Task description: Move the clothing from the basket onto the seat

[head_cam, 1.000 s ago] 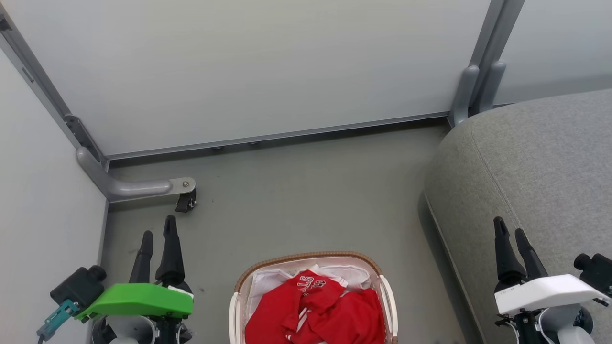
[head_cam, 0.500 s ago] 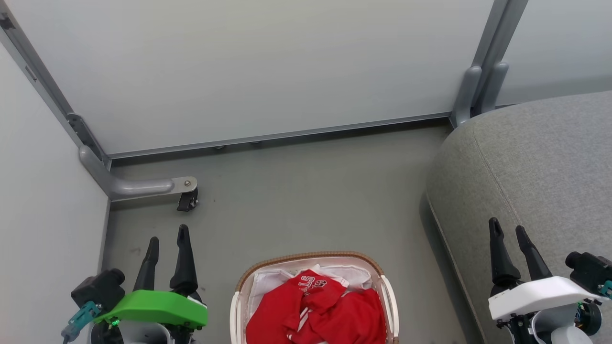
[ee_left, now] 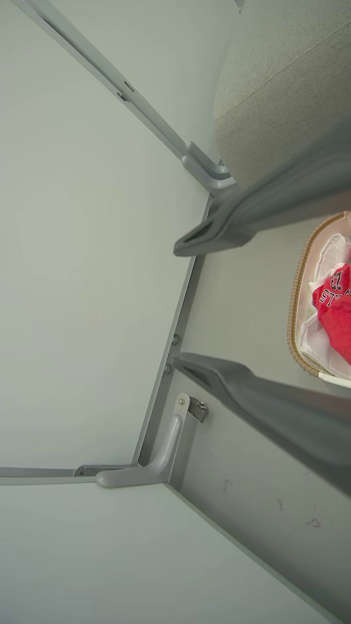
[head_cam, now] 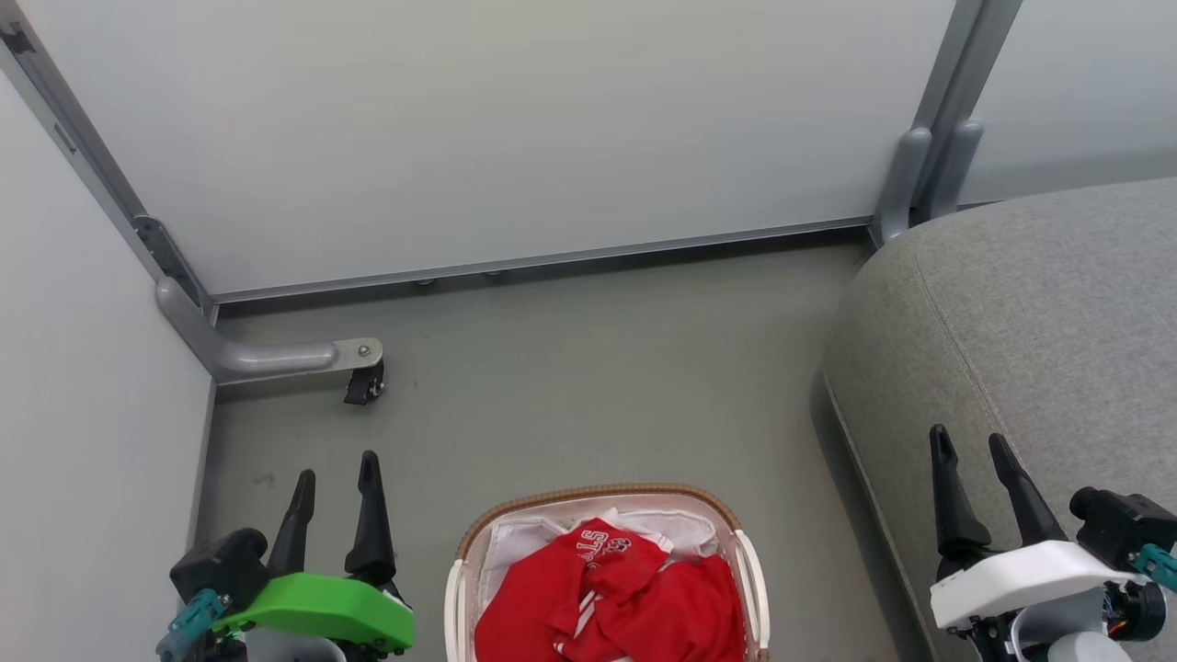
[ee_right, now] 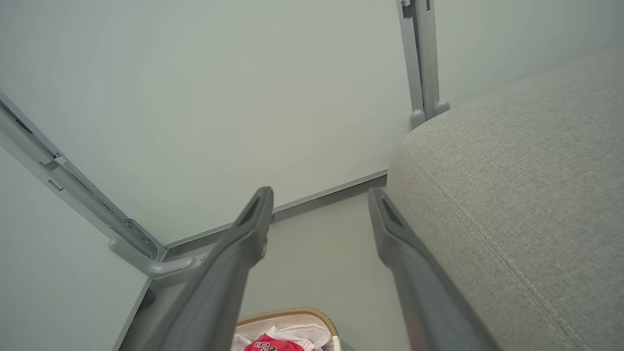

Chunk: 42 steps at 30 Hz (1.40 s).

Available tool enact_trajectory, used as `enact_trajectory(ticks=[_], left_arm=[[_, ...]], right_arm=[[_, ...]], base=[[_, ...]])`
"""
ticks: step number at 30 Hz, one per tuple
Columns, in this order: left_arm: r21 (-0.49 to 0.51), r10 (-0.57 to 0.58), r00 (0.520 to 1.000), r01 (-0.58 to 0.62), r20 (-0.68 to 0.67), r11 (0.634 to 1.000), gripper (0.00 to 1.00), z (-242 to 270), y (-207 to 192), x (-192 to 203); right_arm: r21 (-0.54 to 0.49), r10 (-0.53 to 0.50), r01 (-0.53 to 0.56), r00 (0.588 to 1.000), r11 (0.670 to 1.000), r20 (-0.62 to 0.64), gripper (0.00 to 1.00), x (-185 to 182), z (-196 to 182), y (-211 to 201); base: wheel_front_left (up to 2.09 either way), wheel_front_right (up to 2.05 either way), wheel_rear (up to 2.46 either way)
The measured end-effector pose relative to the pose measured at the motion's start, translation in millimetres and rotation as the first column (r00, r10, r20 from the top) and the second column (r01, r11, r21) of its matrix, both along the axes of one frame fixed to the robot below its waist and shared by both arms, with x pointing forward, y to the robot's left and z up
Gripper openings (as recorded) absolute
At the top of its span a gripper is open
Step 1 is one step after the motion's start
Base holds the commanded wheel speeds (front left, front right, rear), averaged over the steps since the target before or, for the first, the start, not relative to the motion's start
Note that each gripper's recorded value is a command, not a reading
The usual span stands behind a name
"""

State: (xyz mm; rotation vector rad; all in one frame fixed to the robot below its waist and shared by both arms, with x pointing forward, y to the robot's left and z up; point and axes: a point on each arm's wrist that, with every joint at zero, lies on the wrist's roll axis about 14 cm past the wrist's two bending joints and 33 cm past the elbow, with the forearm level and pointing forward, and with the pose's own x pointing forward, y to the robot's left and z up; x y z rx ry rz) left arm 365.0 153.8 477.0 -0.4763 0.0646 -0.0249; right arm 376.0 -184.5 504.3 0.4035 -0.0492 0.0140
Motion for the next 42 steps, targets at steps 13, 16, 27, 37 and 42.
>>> enact_trajectory(ticks=[13,16,27,37,42], left_arm=[[0.101,-0.025,1.0,0.024,0.009,0.995,1.0,-3,-5,-2],[0.117,-0.032,0.999,0.031,0.008,0.993,1.0,-4,-7,-3],[0.182,-0.052,0.999,0.048,0.014,0.982,1.0,-7,-11,-4],[0.239,-0.069,0.997,0.063,0.018,0.969,1.0,-9,-13,-6],[0.254,-0.075,0.997,0.067,0.021,0.965,1.0,-10,-14,-7]], right_arm=[[-0.112,0.024,-0.021,1.0,0.994,0.019,1.0,0,2,6],[-0.132,0.028,-0.025,0.999,0.991,0.025,1.0,0,3,7],[-0.213,0.047,-0.038,0.998,0.976,0.037,1.0,1,4,12],[-0.272,0.064,-0.05,0.997,0.961,0.041,1.0,0,3,15],[-0.287,0.067,-0.053,0.997,0.956,0.041,1.0,0,2,16]], base=[[0.0,0.0,0.0],[0.0,0.0,0.0],[0.0,0.0,0.0],[0.0,0.0,0.0],[0.0,0.0,0.0]])
